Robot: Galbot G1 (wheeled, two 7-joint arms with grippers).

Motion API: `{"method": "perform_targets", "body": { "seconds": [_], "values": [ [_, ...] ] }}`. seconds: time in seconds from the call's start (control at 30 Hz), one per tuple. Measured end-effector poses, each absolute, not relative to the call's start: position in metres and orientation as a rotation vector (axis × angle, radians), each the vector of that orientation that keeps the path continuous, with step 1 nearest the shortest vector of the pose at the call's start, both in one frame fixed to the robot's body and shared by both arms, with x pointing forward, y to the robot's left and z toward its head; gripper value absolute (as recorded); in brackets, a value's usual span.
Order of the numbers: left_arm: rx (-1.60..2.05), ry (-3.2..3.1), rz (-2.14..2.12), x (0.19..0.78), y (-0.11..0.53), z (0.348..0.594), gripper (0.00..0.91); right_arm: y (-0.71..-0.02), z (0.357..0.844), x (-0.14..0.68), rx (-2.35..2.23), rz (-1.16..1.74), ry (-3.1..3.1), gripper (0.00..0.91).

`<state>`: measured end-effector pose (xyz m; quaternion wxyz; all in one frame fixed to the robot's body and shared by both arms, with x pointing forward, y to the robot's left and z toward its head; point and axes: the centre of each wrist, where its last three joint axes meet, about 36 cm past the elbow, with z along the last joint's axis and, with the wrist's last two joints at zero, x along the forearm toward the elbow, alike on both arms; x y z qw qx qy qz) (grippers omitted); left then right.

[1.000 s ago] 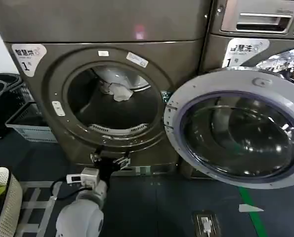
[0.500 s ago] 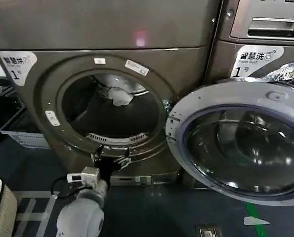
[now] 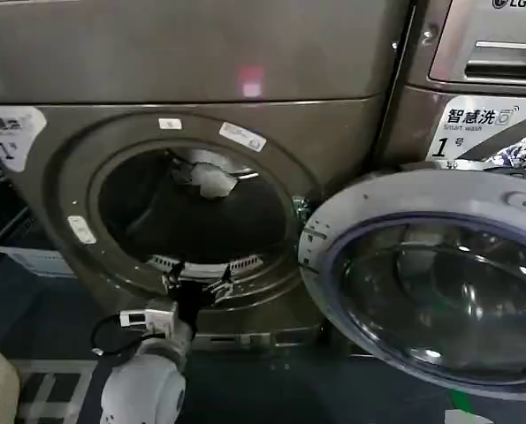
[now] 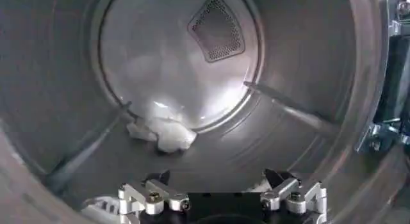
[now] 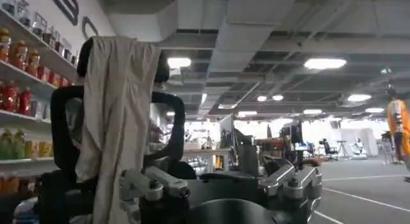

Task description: Grasp the clothes from the dryer.

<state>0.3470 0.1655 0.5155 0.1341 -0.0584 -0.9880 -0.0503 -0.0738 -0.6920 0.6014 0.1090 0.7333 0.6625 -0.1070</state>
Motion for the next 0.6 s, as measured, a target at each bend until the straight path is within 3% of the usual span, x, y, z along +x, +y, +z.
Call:
{"method": "perform_targets", "body": {
  "seconds": [0.6],
  "values": [
    [-0.169,-2.854,-0.140,0.3487,0.1648,0.5123,0.907,-0.6923,0.5981,-0.0736,2.160,-0.310,1.949,0.907]
  ]
}}
